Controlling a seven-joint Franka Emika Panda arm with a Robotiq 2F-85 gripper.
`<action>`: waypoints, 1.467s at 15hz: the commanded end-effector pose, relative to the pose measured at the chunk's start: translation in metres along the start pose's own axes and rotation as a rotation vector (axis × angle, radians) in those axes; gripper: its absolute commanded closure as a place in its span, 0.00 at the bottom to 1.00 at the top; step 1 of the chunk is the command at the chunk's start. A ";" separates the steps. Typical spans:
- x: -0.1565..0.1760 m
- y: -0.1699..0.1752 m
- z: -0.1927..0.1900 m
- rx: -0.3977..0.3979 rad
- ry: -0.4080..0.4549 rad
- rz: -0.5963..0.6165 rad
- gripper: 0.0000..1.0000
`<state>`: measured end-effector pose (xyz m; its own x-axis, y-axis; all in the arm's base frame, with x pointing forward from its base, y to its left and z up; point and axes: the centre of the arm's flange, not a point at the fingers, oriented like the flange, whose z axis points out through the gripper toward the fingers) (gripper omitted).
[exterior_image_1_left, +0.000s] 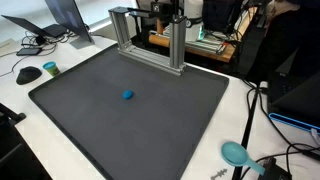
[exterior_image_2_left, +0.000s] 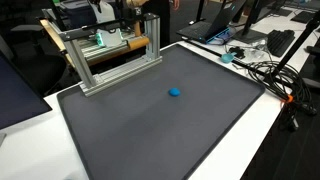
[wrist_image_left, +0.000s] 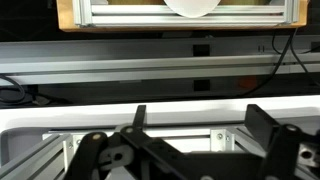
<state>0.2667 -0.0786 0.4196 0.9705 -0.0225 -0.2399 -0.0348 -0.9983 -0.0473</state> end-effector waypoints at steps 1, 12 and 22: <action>0.000 0.000 0.000 0.000 0.000 0.000 0.00; -0.011 -0.039 -0.063 -0.003 0.162 -0.062 0.00; 0.008 -0.089 -0.100 -0.055 0.442 -0.057 0.00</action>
<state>0.3011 0.0050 0.5184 0.9793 0.0238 0.2009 0.0230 -0.9997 0.0066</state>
